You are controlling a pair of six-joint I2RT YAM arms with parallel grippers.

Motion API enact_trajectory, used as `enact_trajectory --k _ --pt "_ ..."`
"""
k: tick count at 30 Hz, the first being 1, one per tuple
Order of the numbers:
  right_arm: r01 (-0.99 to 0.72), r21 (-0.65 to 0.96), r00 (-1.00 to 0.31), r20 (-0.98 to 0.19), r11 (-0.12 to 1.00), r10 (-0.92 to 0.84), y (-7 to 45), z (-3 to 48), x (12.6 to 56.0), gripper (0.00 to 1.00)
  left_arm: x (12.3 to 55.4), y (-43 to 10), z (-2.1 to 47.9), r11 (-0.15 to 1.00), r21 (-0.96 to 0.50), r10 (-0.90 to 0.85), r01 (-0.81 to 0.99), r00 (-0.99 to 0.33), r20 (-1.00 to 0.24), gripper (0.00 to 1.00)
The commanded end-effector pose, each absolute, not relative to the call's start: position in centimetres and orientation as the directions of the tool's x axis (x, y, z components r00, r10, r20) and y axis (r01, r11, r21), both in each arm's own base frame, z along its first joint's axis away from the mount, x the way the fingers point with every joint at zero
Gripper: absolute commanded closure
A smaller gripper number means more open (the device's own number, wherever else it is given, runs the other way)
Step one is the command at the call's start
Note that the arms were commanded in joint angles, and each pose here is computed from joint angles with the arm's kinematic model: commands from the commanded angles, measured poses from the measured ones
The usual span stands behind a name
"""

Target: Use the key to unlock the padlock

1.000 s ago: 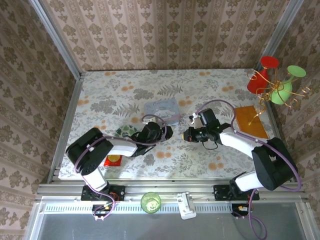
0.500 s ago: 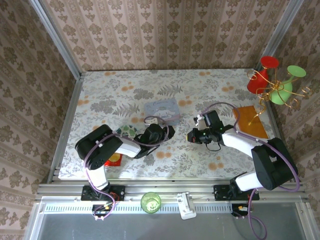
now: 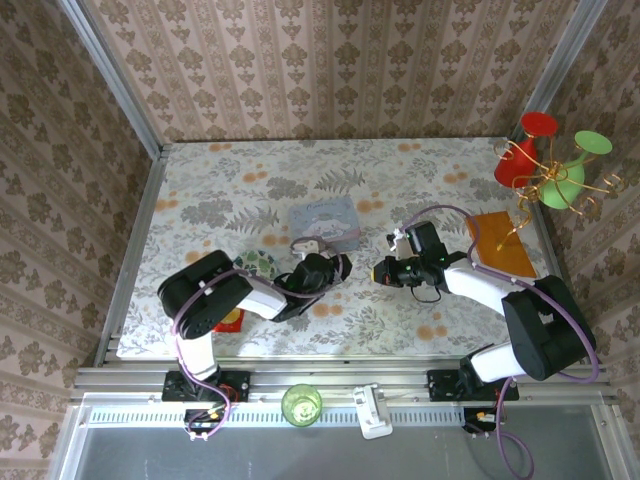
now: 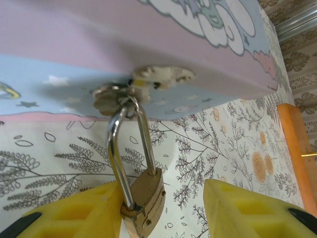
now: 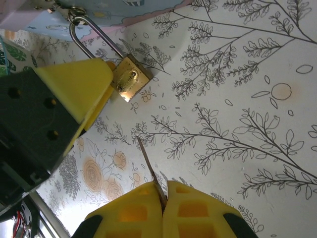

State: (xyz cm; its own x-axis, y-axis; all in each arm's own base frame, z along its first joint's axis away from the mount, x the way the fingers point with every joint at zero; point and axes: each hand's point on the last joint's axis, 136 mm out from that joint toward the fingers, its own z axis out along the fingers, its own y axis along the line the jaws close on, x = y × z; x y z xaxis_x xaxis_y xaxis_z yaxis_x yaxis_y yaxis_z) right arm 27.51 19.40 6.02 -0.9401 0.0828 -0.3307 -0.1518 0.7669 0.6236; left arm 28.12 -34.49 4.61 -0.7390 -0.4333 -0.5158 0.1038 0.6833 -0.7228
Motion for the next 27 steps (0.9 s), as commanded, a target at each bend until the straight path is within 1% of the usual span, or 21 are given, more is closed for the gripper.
enact_trajectory --k 1,4,6,8,9,10,12,17,19,20,22,24,25,27 --pt "-0.167 0.636 -0.934 -0.347 0.753 0.086 19.5 6.3 27.6 1.0 28.2 -34.6 3.0 0.692 -0.721 -0.48 0.05 -0.714 -0.51 0.54" --pt "-0.165 0.636 -0.934 -0.347 0.754 0.089 19.5 6.3 27.6 1.0 28.7 -34.8 2.2 0.676 -0.737 -0.516 0.034 -0.692 -0.505 0.57" --pt "-0.166 0.637 -0.933 -0.35 0.753 0.09 19.4 6.3 27.4 1.0 28.9 -34.3 1.9 0.685 -0.729 -0.539 0.004 -0.67 -0.51 0.59" --pt "-0.161 0.632 -0.935 -0.345 0.758 0.089 19.2 6.0 27.2 1.0 29.1 -34.0 2.0 0.71 -0.704 -0.538 -0.013 -0.655 -0.53 0.58" --pt "-0.155 0.628 -0.936 -0.341 0.762 0.09 19.1 5.8 27.1 1.0 29.0 -33.8 1.6 0.728 -0.684 -0.531 -0.04 -0.664 -0.527 0.57" --pt "-0.171 0.629 -0.926 -0.365 0.759 0.094 19.1 6.6 27.2 1.0 29.1 -33.7 1.3 0.746 -0.662 -0.524 -0.068 -0.673 -0.522 0.55" --pt "-0.17 0.627 -0.926 -0.366 0.76 0.095 19.0 6.5 27.0 1.0 28.9 -33.8 0.6 0.775 -0.624 -0.503 -0.101 -0.697 -0.511 0.54" --pt "-0.164 0.62 -0.923 -0.371 0.767 0.103 18.7 6.2 26.9 1.0 28.6 -33.4 0.0 0.778 -0.612 -0.529 -0.141 -0.673 -0.517 0.54" --pt "-0.16 0.625 -0.92 -0.375 0.764 0.113 18.7 6.1 26.9 1.0 28.7 -33.4 0.2 0.777 -0.617 -0.537 -0.129 -0.647 -0.541 0.63" --pt "-0.16 0.627 -0.92 -0.375 0.763 0.116 18.7 6.1 26.9 1.0 28.9 -33.6 0.2 0.771 -0.624 -0.54 -0.126 -0.648 -0.537 0.65" --pt "-0.161 0.622 -0.918 -0.379 0.766 0.115 18.7 6.1 27.1 1.0 29.1 -34.2 0.4 0.765 -0.636 -0.533 -0.105 -0.657 -0.533 0.76" --pt "-0.161 0.618 -0.918 -0.379 0.77 0.113 18.7 6.0 27.2 1.0 29.1 -34.5 1.1 0.766 -0.638 -0.521 -0.079 -0.658 -0.543 0.81" --pt "-0.16 0.614 -0.917 -0.383 0.773 0.115 18.6 6.0 27.4 1.0 29.1 -34.5 1.6 0.775 -0.629 -0.507 -0.063 -0.657 -0.558 0.86" --pt "-0.162 0.609 -0.913 -0.391 0.776 0.116 18.6 6.0 27.8 1.0 29.0 -34.3 2.4 0.788 -0.615 -0.484 -0.039 -0.657 -0.578 0.91"
